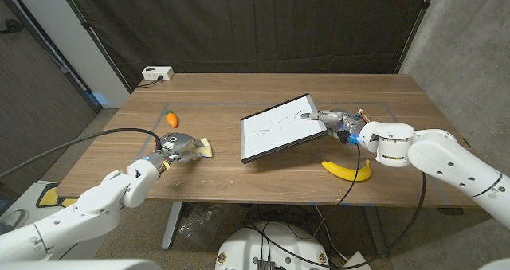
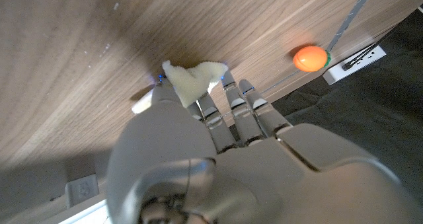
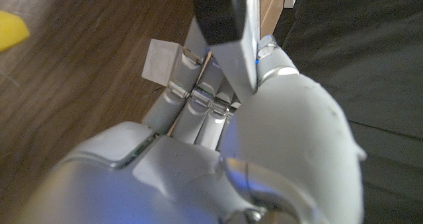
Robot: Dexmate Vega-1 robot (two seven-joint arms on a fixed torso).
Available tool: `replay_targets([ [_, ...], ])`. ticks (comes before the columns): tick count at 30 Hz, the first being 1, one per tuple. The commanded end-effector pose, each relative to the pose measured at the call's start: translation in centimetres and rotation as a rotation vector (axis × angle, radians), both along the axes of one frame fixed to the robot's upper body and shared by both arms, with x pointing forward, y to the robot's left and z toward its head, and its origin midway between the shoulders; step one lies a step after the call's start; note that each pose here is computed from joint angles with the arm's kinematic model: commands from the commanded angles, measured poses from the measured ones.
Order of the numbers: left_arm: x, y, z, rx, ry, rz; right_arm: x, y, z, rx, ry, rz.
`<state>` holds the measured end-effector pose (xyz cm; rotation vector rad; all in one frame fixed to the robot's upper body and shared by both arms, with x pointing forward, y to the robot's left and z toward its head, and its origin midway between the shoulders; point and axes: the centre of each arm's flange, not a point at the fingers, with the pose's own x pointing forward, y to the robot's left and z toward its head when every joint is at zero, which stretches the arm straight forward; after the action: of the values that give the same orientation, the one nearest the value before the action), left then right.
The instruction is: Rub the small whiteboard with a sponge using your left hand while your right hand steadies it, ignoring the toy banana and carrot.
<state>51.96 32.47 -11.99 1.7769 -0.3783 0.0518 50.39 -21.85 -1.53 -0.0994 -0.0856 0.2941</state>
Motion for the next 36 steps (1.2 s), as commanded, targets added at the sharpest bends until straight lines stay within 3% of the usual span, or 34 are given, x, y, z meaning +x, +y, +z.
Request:
replay_targets([
  [1,0.3,-0.1,1.2,-0.048,-0.06,-0.018,-0.1,0.2,0.2,0.0,-0.002,-0.006],
  [8,-0.7,-0.3,3.5,-0.059,-0.119,-0.018,0.1,0.2,0.0,-0.002,0.005,-0.004],
  [18,-1.7,-0.2,5.3,-0.061,-0.162,-0.002,0.2,0.1,0.0,-0.007,0.012,0.011],
  [36,-2.0,-0.9,5.6,-0.069,-0.196,-0.014,0.6,0.0,0.2,-0.018,0.018,0.019],
])
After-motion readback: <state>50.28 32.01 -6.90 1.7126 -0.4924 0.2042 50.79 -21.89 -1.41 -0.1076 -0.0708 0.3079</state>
